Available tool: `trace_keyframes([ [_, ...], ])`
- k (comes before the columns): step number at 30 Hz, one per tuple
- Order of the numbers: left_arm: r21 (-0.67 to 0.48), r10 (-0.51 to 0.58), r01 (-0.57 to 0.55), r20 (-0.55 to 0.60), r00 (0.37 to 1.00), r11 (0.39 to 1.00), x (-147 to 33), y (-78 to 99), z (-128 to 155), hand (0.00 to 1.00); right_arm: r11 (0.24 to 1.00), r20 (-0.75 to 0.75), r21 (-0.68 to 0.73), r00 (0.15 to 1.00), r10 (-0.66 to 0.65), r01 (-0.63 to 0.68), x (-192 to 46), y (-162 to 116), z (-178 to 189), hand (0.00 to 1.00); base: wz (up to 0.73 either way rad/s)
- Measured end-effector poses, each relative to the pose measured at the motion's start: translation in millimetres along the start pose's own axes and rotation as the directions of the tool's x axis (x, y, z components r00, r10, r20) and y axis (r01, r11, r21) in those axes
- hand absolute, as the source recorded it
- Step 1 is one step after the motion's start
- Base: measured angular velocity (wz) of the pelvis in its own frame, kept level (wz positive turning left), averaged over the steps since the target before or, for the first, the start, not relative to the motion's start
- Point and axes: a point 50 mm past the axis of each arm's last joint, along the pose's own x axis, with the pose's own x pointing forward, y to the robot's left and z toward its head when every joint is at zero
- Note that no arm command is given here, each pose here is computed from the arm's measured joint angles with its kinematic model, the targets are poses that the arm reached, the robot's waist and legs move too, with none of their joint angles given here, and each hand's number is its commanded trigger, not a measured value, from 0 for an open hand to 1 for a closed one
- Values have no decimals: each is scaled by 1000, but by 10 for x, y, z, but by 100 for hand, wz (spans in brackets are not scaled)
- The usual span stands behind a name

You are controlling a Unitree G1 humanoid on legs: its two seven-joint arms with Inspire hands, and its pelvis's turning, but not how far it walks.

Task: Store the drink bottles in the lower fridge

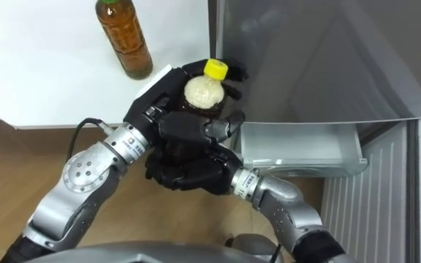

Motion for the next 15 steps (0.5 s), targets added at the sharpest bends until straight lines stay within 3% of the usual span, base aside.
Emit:
trace_keyframes([
  [5,14,-17,14,229,973,1000,6,11,427,0,1000,-61,2,998,-20,20,-70,21,-129,100,0],
  [10,-9,-5,9,317,948,1000,-28,27,598,0,998,-89,32,995,-49,52,-160,20,-221,100,-1],
  [15,-3,121,-134,452,884,991,-141,266,869,0,998,-115,3,991,-62,63,-186,10,-235,100,-2],
])
